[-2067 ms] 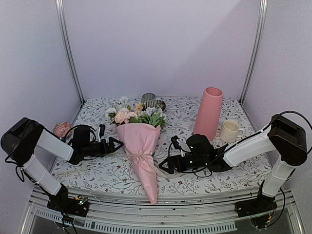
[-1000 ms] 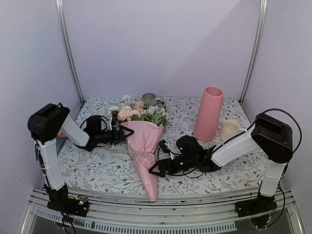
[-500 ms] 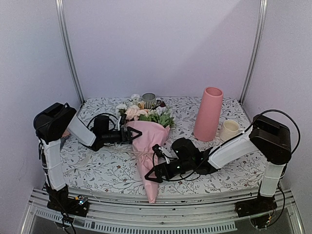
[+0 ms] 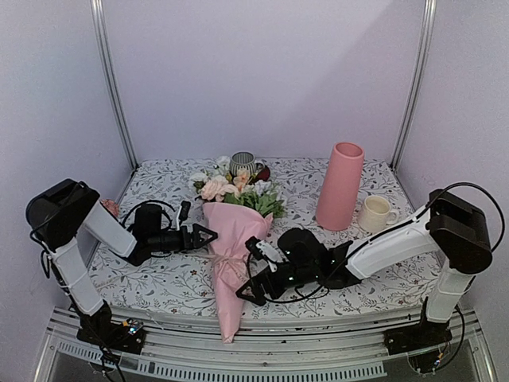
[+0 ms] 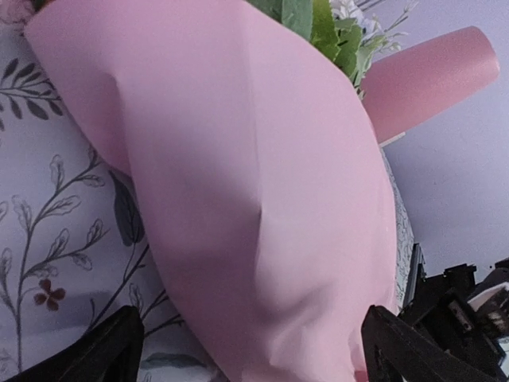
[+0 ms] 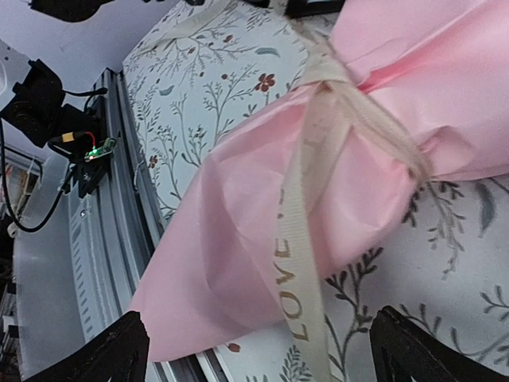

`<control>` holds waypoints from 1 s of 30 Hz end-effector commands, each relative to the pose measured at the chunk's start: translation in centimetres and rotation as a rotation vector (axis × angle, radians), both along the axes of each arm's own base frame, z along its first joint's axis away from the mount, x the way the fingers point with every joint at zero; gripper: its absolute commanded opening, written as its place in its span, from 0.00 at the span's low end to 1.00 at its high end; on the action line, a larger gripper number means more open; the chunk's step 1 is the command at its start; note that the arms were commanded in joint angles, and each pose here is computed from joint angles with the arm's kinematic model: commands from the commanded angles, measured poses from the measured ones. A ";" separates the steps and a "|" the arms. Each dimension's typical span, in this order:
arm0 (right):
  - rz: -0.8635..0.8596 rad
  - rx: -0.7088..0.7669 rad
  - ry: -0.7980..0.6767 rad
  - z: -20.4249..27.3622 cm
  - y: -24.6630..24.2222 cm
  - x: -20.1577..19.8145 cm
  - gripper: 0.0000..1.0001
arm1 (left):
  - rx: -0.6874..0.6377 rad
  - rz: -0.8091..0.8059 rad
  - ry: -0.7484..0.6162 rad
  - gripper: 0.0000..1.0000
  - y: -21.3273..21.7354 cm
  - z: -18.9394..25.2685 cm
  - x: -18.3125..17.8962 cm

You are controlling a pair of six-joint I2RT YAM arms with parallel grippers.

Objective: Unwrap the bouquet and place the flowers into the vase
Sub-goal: Move the tied bouquet to the center of the board, then untie the half-tied ribbon from the tied bouquet.

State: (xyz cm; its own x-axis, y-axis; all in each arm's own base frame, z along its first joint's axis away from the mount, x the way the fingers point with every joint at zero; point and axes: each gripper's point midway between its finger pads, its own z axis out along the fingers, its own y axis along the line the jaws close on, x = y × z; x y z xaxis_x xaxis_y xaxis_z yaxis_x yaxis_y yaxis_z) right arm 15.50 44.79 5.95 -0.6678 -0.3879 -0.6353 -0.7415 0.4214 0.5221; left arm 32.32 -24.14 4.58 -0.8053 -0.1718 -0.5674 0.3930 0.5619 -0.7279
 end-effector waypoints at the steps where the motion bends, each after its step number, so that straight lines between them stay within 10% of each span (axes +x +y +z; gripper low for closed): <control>1: -0.122 -0.048 -0.163 2.3 -2.7 2.5 0.99 | 0.056 0.052 -0.027 0.98 1.4 0.6 -0.7; 15: -0.211 0.079 -0.526 10.4 -5.7 5.1 1.00 | 0.246 0.040 -0.277 0.92 1.5 8.3 -4.0; 30: -0.063 -0.055 -0.498 7.2 -1.2 8.1 0.44 | 0.173 -0.129 -0.435 0.54 -0.9 10.2 -10.7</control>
